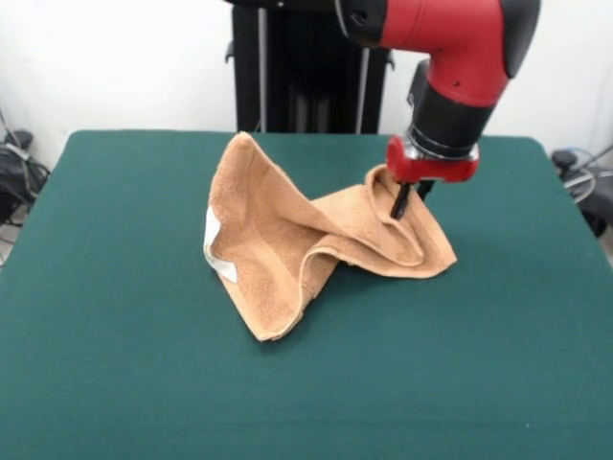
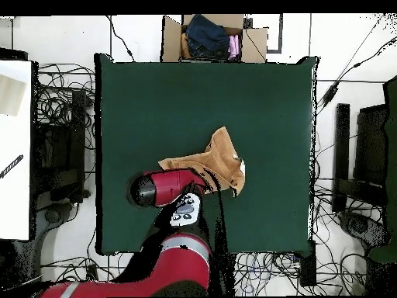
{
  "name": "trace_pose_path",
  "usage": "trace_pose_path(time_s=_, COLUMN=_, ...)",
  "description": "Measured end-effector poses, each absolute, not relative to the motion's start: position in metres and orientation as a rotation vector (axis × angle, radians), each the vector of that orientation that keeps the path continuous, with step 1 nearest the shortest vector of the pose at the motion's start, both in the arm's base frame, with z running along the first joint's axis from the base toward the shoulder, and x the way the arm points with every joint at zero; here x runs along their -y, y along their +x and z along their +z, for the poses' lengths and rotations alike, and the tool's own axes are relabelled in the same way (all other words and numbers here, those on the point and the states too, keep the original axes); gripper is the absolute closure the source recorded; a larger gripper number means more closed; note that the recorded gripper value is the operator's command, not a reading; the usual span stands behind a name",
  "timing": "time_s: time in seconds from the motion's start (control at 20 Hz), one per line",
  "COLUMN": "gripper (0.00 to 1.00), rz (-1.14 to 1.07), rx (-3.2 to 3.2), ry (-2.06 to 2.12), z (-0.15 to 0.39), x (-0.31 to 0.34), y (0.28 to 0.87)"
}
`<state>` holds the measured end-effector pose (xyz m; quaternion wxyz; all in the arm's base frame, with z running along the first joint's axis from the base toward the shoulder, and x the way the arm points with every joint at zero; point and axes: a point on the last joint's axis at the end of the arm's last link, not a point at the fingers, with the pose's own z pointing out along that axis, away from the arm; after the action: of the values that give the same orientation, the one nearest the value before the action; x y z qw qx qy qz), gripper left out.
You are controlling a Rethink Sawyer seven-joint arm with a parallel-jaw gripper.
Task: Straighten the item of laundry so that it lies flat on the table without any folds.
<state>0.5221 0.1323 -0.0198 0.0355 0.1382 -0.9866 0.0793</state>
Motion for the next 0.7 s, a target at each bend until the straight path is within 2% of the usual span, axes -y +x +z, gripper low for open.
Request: trace_pose_path(time_s=0.7, gripper=1.0, rz=0.249, rx=3.022, ry=0.381, z=-0.0244, x=-0.1372, y=0.5184)
